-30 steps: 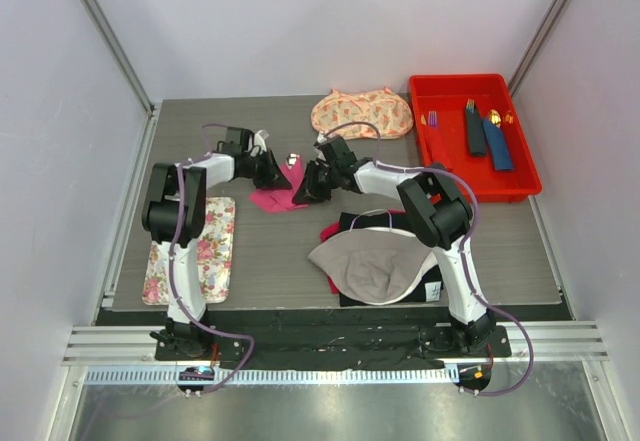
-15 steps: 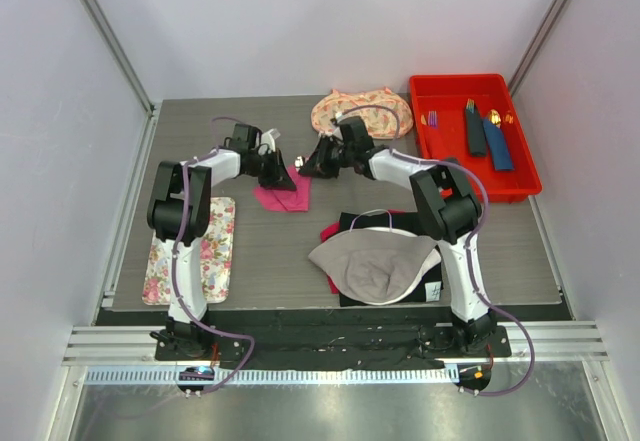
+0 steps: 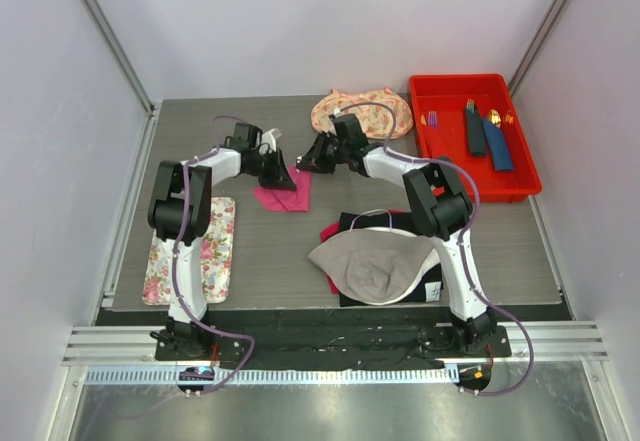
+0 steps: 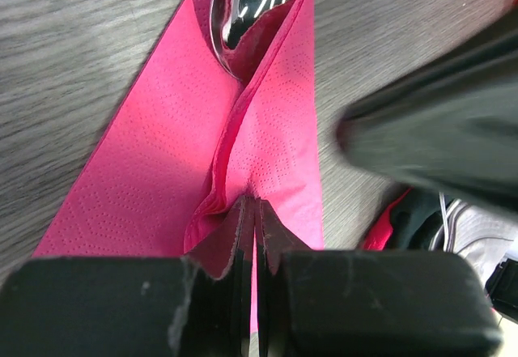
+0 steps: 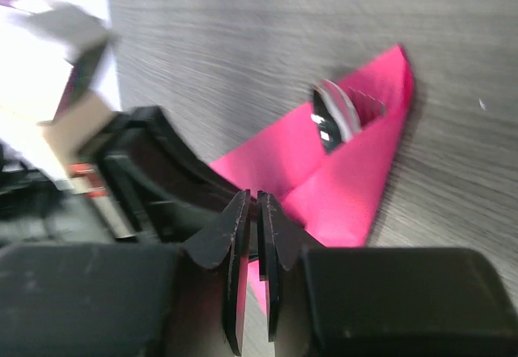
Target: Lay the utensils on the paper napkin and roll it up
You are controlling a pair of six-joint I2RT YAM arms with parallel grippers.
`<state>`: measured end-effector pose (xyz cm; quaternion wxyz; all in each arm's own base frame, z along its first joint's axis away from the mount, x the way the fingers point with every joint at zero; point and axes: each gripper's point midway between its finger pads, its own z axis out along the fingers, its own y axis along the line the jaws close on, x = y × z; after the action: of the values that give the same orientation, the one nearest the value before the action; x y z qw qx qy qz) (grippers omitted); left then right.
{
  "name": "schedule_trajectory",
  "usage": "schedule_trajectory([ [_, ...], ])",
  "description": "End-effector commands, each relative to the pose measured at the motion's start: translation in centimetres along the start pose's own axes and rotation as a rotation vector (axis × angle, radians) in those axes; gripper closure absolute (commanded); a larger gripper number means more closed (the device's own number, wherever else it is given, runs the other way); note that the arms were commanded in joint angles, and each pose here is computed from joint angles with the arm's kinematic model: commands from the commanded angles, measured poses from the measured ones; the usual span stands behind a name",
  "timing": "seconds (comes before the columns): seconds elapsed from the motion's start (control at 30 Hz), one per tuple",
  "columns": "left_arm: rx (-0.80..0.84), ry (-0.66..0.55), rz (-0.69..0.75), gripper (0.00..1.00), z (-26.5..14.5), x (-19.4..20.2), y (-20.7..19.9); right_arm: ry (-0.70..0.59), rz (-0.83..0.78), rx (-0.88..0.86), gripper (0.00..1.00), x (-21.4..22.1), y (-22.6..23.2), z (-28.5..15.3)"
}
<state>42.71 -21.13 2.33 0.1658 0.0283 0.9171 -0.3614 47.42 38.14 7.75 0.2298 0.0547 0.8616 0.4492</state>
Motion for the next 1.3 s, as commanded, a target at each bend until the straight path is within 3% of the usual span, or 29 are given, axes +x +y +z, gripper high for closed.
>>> schedule_trajectory([
  [0.0, -0.096, 0.108, -0.040, 0.94, 1.1, 3.4, 2.8, 0.021, 0.029, -0.023, 0.83, 1.1, 0.0, 0.8],
  [0.4, -0.081, 0.100, -0.026, 0.88, 0.6, 3.2, 2.1, 0.041, 0.022, 0.131, 0.84, 3.5, -5.0, 2.0],
  [0.8, 0.124, -0.030, -0.034, 0.78, -2.6, 1.0, -3.0, 0.061, 0.029, 0.216, 0.87, 4.7, -7.6, 1.9],
  [1.1, -0.033, 0.057, -0.145, 0.80, -1.4, 4.2, 1.5, 0.063, 0.022, 0.236, 0.88, 4.8, -7.9, 1.9],
  [1.27, 0.028, 0.005, -0.116, 0.74, -2.9, 2.9, -0.2, 0.067, 0.012, 0.241, 0.88, 4.9, -8.1, 1.8],
])
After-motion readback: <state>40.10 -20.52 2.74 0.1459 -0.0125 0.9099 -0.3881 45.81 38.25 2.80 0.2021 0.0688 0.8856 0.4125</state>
